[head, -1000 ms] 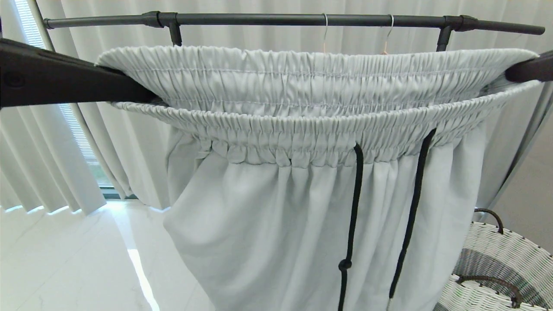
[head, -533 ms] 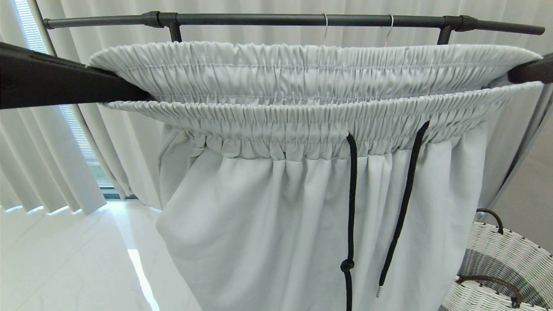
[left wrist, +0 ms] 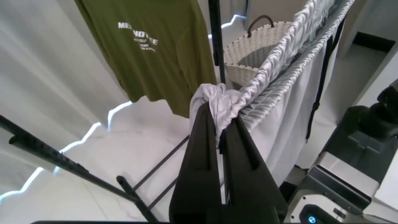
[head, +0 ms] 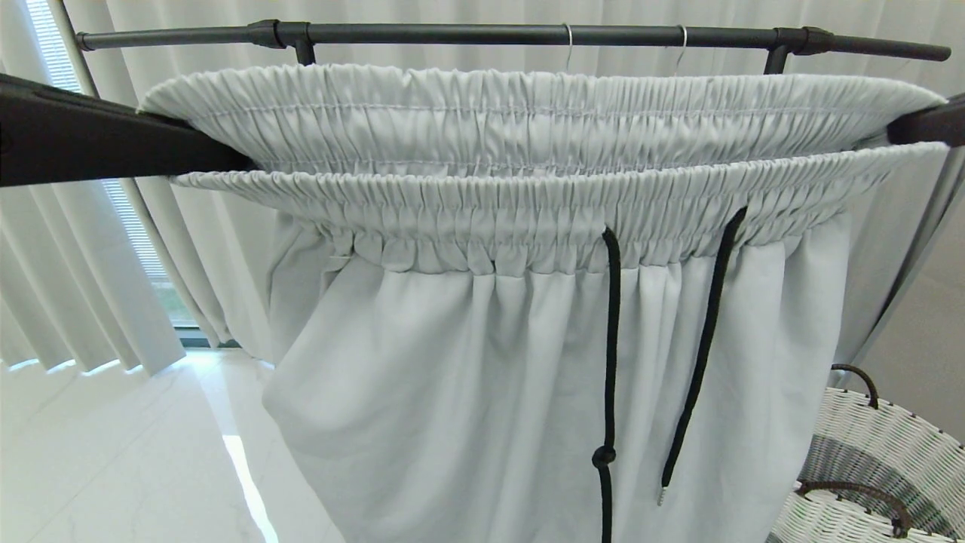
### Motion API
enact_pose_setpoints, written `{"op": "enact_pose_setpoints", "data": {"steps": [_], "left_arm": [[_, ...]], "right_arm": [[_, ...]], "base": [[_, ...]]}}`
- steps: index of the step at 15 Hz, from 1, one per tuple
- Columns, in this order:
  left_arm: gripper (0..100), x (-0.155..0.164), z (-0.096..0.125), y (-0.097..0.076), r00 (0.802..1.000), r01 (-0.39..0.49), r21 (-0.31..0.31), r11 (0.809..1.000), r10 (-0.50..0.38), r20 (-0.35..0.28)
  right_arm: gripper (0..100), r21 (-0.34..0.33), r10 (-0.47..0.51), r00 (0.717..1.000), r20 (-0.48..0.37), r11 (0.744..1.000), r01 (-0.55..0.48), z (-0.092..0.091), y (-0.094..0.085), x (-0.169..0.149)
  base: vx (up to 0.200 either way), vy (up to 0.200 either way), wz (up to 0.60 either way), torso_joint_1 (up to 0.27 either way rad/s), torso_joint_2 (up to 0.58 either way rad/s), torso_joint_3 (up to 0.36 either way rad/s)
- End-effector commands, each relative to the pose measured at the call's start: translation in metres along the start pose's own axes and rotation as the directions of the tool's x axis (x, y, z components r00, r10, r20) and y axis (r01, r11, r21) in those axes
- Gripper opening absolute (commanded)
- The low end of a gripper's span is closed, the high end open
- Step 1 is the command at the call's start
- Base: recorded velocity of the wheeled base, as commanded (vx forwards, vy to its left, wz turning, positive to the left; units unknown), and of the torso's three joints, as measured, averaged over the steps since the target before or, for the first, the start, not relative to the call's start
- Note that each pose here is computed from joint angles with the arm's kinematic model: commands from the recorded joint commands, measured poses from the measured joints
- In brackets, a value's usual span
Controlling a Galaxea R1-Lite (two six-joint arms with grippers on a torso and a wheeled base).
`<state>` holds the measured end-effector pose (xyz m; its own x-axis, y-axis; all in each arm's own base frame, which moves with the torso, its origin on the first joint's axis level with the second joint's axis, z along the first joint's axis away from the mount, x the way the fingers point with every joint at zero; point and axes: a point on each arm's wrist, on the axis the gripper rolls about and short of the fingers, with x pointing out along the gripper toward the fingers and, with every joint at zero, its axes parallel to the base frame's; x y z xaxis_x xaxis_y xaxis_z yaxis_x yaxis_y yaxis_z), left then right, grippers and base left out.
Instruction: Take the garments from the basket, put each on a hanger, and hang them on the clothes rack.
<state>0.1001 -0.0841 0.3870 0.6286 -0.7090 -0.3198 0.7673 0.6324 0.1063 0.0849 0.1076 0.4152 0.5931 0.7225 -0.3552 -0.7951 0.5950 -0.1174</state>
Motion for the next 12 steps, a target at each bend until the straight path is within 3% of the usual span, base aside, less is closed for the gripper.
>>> {"op": "enact_pose_setpoints", "data": {"steps": [1, 2, 3, 7, 10, 11, 12], "left_arm": [[0, 0.000, -0.001, 0.000, 1.000, 0.000, -0.001, 1.000, 0.000, -0.003], [0, 0.000, -0.001, 0.000, 1.000, 0.000, 0.001, 1.000, 0.000, -0.003], [0, 0.000, -0.001, 0.000, 1.000, 0.000, -0.001, 1.000, 0.000, -0.003], [0, -0.001, -0.001, 0.000, 1.000, -0.001, 0.001, 1.000, 0.001, -0.003], [0, 0.001, -0.004, 0.001, 0.999, -0.049, 0.002, 0.999, 0.049, -0.025], [0, 0.004, -0.010, 0.003, 0.989, -0.131, 0.010, 0.991, 0.132, -0.064], [0, 0.006, -0.013, 0.004, 0.972, -0.216, 0.017, 0.976, 0.216, -0.096]], "right_arm": [[0, 0.000, 0.000, 1.000, 0.000, 1.000, 0.000, 0.000, 0.000, 0.000], [0, 0.000, 0.000, 1.000, 0.000, 1.000, 0.000, 0.000, 0.000, 0.000], [100, 0.000, 0.001, 1.000, -0.005, 1.000, -0.001, -0.001, 0.000, 0.001], [100, 0.006, -0.015, 1.000, -0.021, 1.000, 0.015, -0.007, -0.001, 0.000], [100, 0.034, -0.192, 0.979, -0.072, 0.980, 0.195, -0.013, -0.016, -0.004], [100, 0.028, -0.353, 0.921, -0.163, 0.932, 0.362, -0.020, -0.026, -0.003], [100, 0.008, -0.444, 0.867, -0.227, 0.889, 0.457, -0.027, -0.031, 0.000]], "base": [[0.000, 0.000, 0.00, 0.000, 0.00, 0.000], [0.000, 0.000, 0.00, 0.000, 0.00, 0.000], [0.000, 0.000, 0.00, 0.000, 0.00, 0.000], [0.000, 0.000, 0.00, 0.000, 0.00, 0.000], [0.000, 0.000, 0.00, 0.000, 0.00, 0.000], [0.000, 0.000, 0.00, 0.000, 0.00, 0.000], [0.000, 0.000, 0.00, 0.000, 0.00, 0.000]]}}
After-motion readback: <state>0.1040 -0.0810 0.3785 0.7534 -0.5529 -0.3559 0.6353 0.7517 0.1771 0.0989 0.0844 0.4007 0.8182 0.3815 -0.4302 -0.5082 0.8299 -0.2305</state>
